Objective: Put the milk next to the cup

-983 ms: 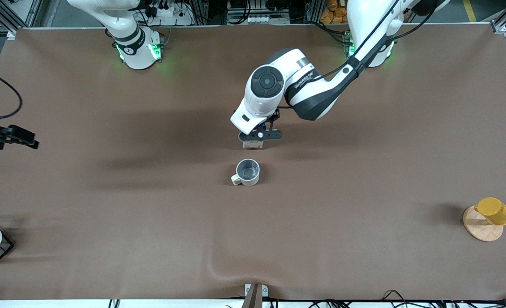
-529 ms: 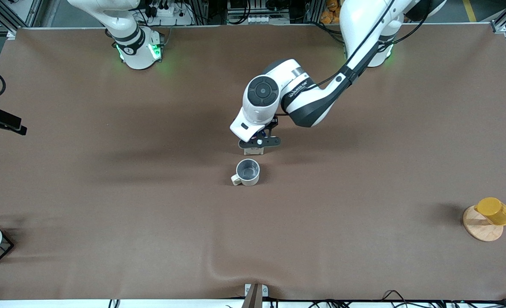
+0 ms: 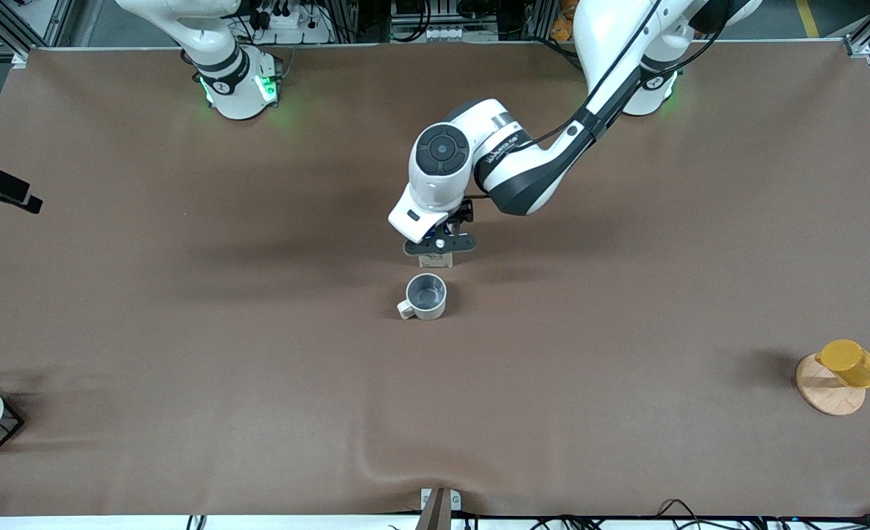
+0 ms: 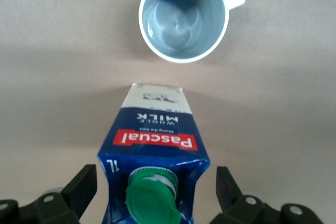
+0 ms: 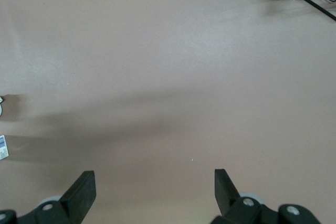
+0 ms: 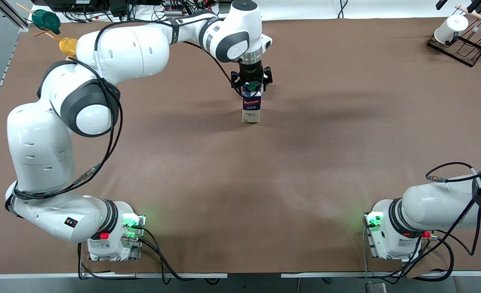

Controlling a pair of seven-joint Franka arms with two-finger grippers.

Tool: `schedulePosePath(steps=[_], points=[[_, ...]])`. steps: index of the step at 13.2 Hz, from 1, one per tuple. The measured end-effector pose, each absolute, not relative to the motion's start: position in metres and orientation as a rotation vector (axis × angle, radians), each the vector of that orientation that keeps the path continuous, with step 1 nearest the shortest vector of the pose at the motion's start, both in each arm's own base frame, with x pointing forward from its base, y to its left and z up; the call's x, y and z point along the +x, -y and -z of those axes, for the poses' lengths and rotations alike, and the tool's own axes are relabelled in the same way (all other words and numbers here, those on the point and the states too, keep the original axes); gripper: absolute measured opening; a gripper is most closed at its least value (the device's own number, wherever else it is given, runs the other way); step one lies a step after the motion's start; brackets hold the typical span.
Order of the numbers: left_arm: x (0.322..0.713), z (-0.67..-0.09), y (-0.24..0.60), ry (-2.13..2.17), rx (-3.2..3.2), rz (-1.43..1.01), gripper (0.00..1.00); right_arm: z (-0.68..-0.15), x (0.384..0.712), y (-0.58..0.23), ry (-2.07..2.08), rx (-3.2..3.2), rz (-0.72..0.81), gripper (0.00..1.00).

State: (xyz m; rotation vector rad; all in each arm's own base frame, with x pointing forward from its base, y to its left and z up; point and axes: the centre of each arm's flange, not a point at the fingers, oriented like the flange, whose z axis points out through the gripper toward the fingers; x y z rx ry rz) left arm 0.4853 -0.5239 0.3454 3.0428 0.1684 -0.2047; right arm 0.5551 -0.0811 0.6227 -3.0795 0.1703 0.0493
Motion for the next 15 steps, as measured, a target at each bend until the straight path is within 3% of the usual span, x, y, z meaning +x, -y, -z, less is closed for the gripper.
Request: schedulePosePath(steps=[7, 11, 15], points=[[0.514, -0.455, 0.453, -0.302, 3.084, 0.124, 1.00, -0.634, 0.544, 0.071, -0.035, -3.100, -0.072, 1.00], [0.577, -0.456, 0.345, -0.328, 3.094, 0.182, 1.00, -0.636, 0.544, 0.062, -0.009, -3.105, -0.074, 1.00], [0.604, -0.469, 0.250, -0.145, 3.162, 0.118, 1.00, -0.638, 0.543, 0.053, -0.106, -3.105, -0.082, 1.00]])
